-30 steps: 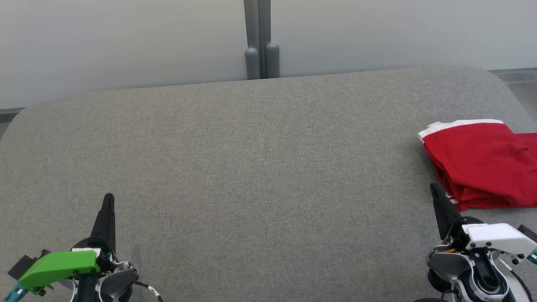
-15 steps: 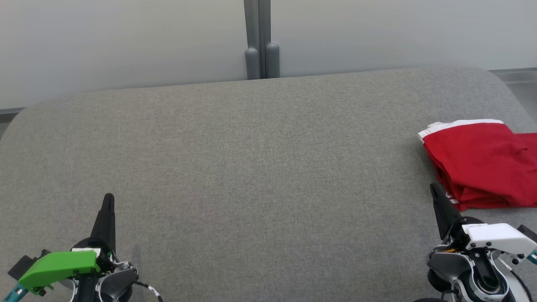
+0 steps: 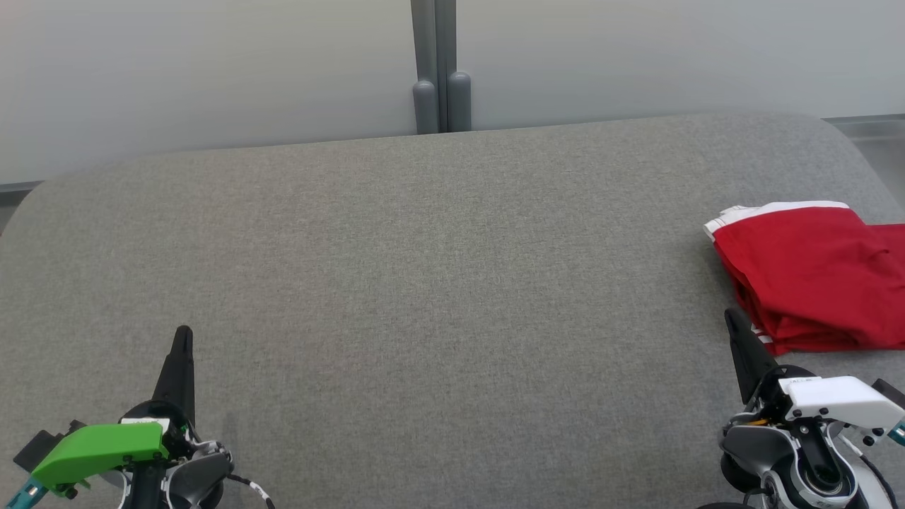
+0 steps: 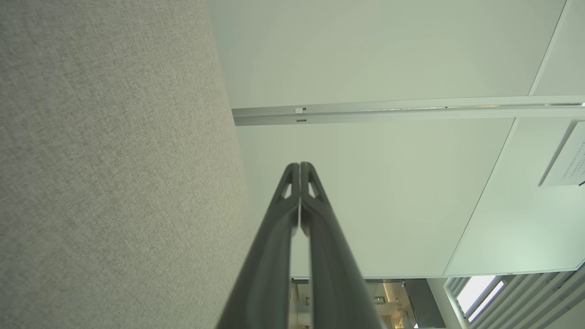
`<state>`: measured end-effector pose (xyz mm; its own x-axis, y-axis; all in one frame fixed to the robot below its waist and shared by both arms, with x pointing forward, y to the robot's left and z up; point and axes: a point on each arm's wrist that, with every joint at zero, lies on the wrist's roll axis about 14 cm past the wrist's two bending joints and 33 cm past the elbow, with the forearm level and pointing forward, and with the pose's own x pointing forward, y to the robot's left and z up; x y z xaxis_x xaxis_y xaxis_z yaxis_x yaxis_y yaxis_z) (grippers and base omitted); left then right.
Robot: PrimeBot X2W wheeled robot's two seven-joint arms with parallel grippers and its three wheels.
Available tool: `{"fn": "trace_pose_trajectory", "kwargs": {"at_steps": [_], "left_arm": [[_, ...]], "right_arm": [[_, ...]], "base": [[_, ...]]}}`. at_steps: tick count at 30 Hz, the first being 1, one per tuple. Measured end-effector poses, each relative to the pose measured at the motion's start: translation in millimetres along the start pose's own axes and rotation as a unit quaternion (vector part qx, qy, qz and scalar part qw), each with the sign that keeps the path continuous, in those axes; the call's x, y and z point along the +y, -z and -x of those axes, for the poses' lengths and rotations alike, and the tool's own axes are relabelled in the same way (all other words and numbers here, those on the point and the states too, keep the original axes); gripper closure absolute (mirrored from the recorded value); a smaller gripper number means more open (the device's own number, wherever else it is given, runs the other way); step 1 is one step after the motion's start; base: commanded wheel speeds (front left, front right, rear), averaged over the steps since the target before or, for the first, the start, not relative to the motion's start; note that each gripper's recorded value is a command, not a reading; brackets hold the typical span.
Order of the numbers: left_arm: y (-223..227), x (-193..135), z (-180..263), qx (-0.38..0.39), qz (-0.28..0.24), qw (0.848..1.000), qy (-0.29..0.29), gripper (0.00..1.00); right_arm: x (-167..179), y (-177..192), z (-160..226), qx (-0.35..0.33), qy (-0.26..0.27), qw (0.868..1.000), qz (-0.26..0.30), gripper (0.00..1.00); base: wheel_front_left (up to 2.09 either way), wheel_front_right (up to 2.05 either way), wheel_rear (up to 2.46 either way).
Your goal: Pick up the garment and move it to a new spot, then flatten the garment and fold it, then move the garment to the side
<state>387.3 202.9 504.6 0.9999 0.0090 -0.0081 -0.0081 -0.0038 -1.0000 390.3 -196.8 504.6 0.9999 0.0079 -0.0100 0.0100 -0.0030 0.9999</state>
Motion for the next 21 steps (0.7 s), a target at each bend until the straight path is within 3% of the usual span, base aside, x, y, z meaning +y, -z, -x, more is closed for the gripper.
{"fn": "trace_pose_trajectory", "kwargs": {"at_steps": [21], "left_arm": [[0.0, 0.0, 0.0, 0.000, 0.000, 1.000, 0.000, 1.00]], "right_arm": [[0.0, 0.0, 0.0, 0.000, 0.000, 1.000, 0.000, 1.00]], "base": [[0.00, 0.00, 0.00]]}}
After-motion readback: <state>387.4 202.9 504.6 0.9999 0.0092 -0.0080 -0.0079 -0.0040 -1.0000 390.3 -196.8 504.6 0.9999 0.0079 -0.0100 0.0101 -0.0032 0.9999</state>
